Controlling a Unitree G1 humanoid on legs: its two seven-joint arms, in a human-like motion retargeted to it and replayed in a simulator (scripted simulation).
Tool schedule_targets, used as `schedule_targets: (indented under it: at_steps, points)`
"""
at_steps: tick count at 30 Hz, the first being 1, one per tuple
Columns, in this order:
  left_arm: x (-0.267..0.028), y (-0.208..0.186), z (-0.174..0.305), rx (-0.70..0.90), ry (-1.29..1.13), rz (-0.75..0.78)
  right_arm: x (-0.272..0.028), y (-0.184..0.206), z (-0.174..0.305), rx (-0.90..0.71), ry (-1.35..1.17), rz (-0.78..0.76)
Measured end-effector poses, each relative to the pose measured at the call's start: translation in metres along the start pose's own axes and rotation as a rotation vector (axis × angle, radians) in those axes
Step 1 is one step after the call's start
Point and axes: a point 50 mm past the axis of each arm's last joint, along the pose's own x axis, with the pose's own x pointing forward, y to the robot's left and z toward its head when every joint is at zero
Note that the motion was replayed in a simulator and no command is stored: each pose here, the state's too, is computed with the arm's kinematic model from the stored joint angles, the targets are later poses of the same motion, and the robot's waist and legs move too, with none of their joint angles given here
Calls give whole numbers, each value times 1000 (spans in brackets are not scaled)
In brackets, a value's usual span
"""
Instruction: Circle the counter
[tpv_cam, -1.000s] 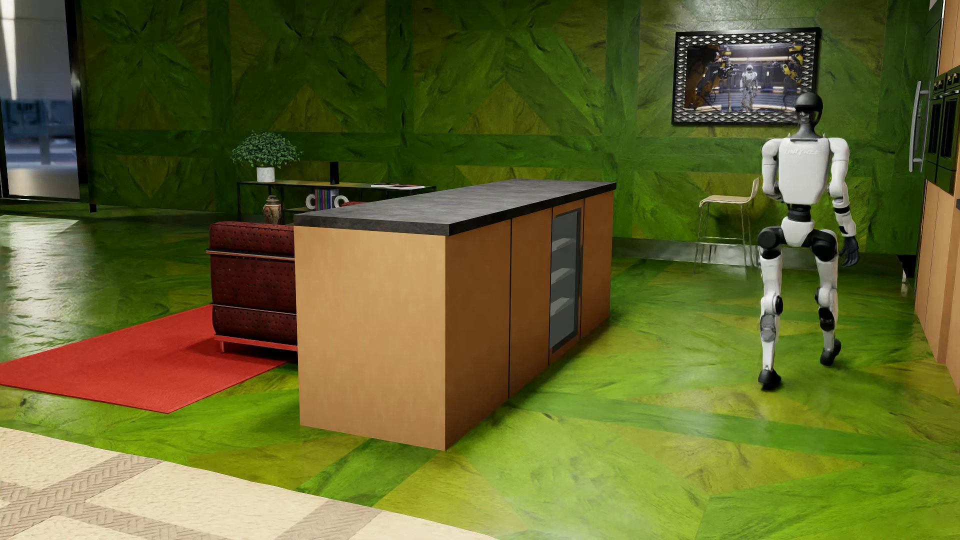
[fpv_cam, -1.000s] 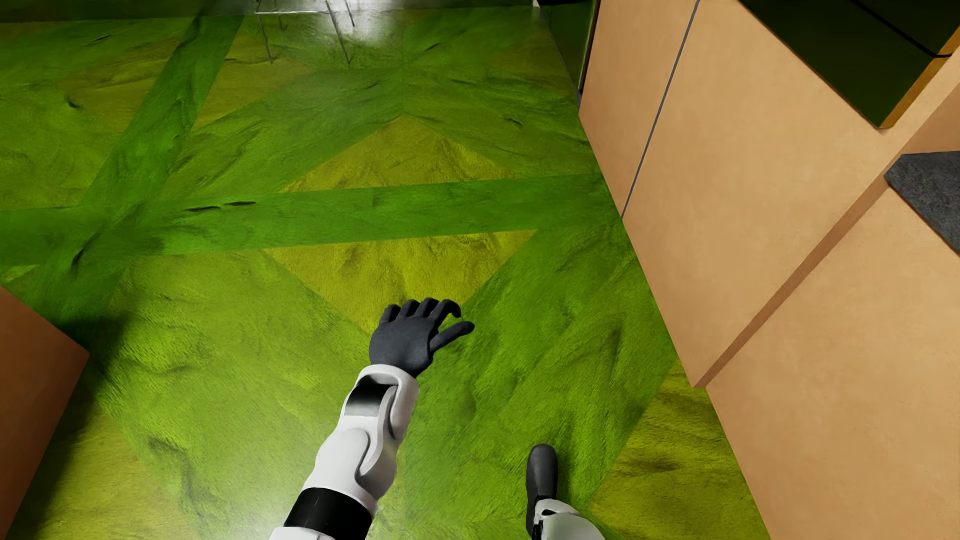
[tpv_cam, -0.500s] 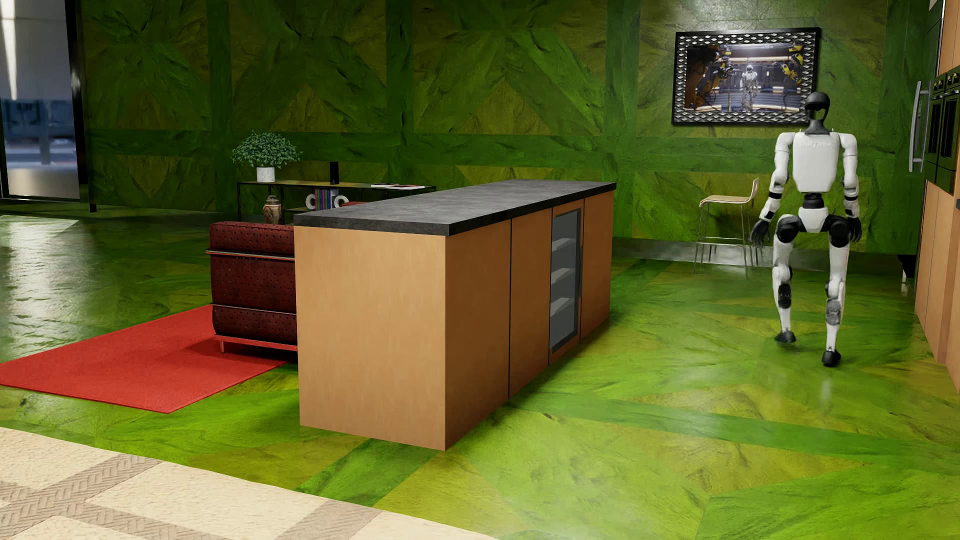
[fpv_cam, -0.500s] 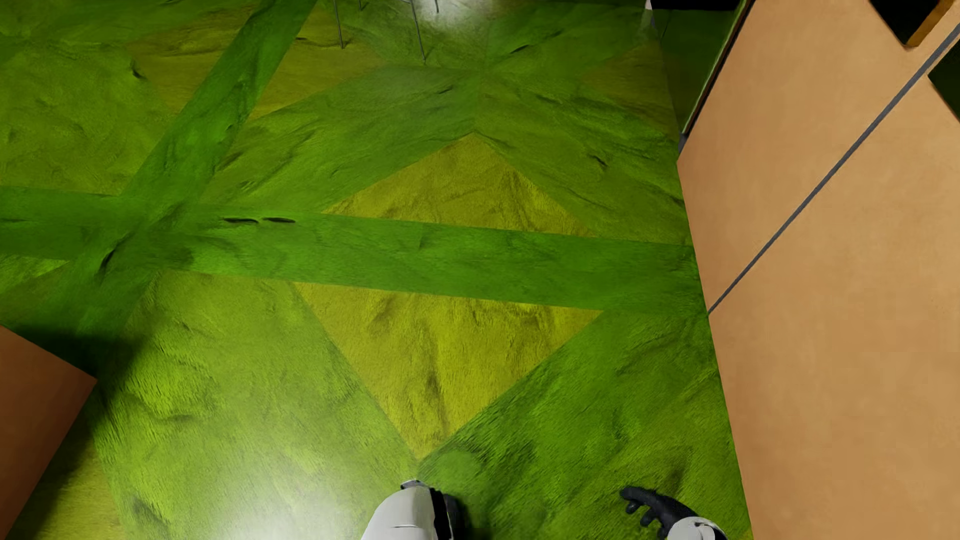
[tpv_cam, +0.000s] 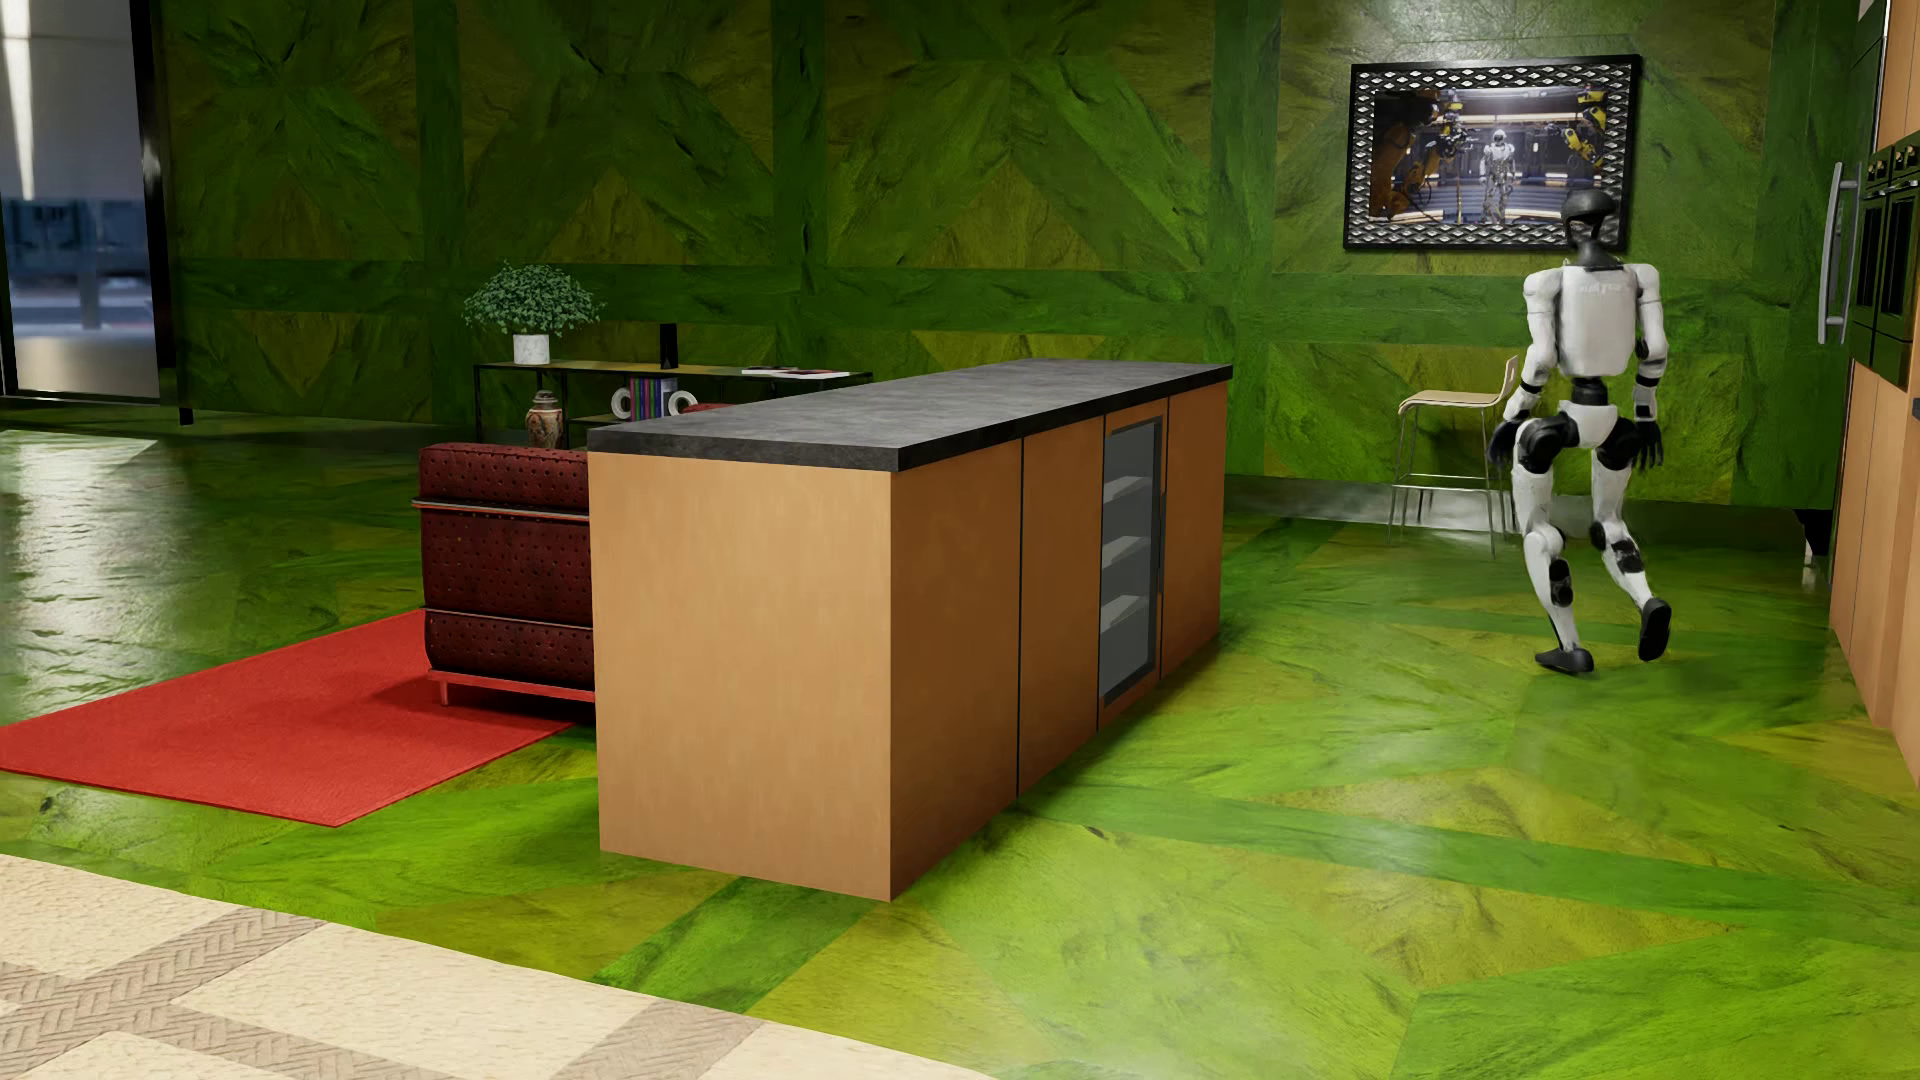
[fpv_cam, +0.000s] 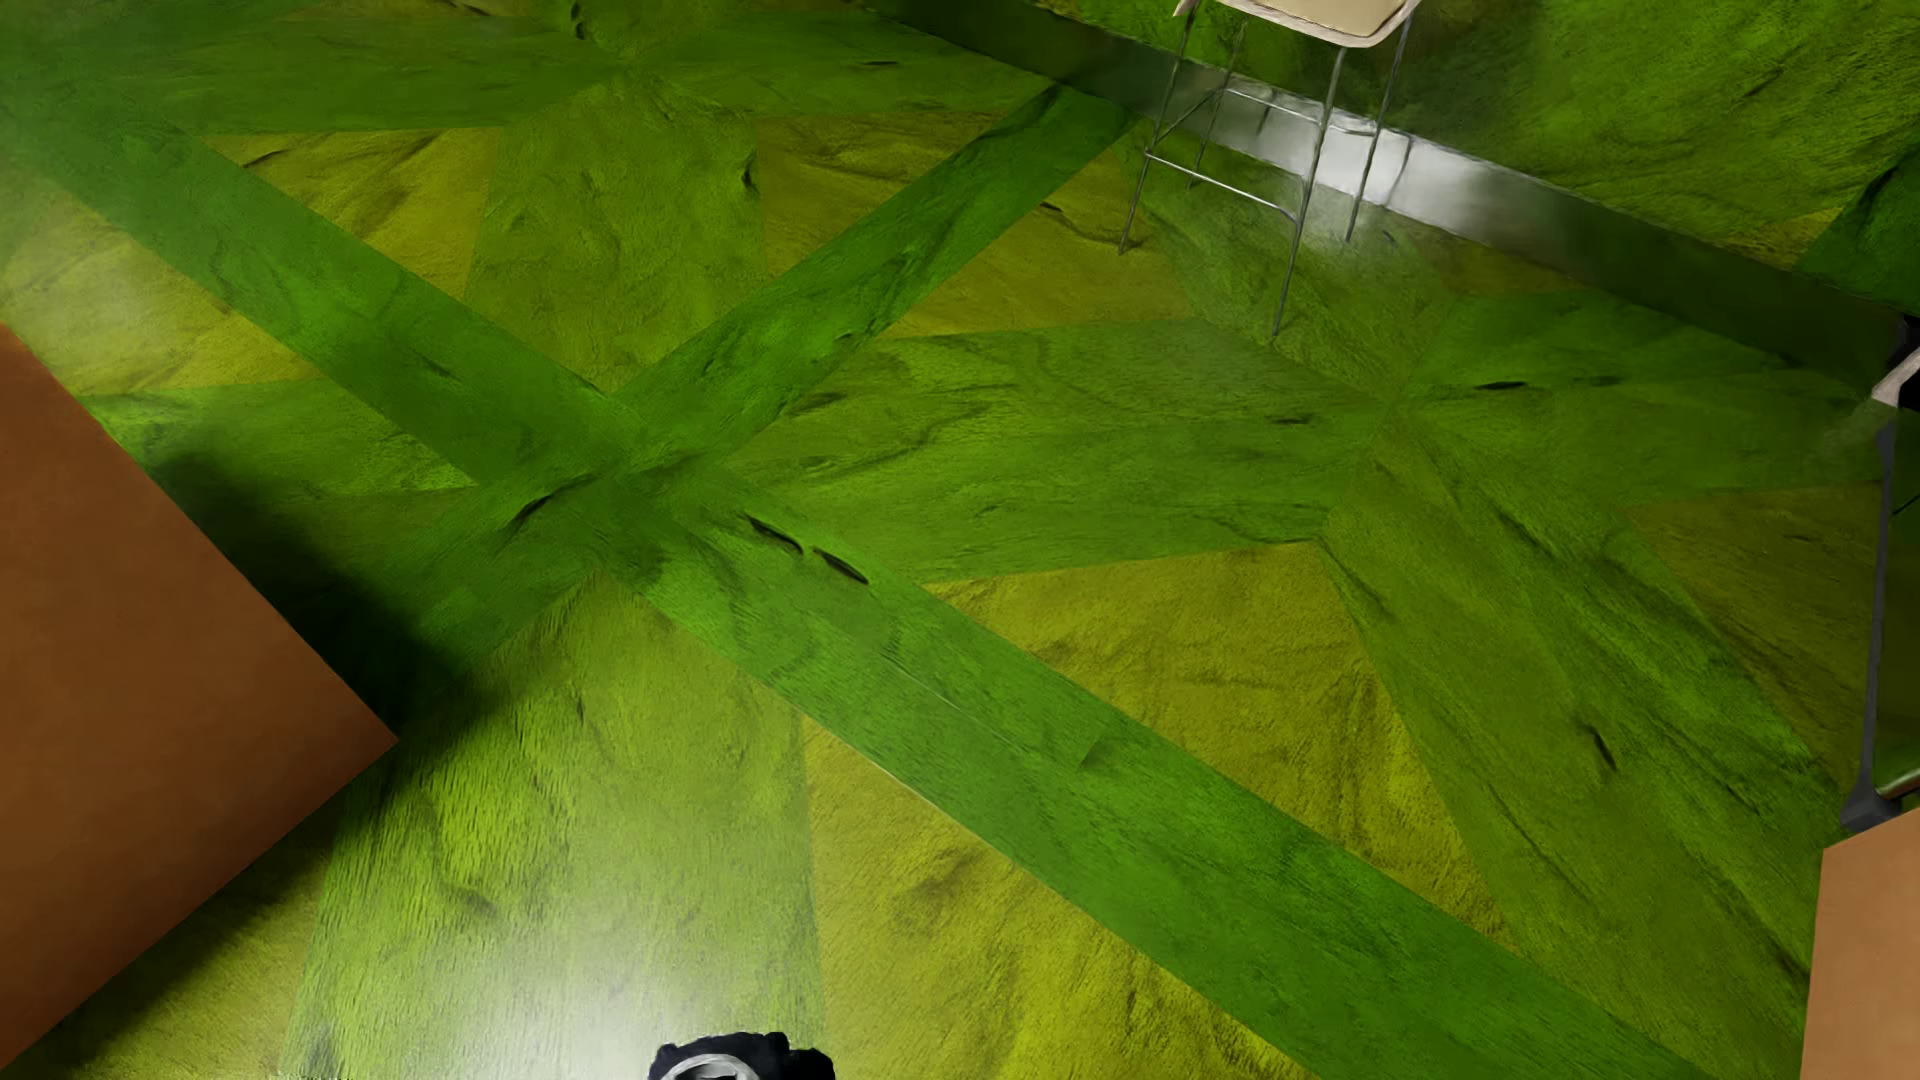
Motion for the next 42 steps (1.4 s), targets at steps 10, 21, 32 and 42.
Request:
schedule_targets:
  at_steps: [10, 21, 32, 42]
  points:
    - [-85, 145, 62, -370, -685, 701, -7, -4, 14, -110, -77, -41]
    - [-15, -91, -87, -30, 143, -361, -1, -7, -13, 76, 42, -73]
    - [-45, -131, -64, -311, 279, -263, -3, -70, 73, -132, -189, -249]
    - [13, 16, -31, 182, 92, -15, -9, -3, 1, 12, -35, -36]
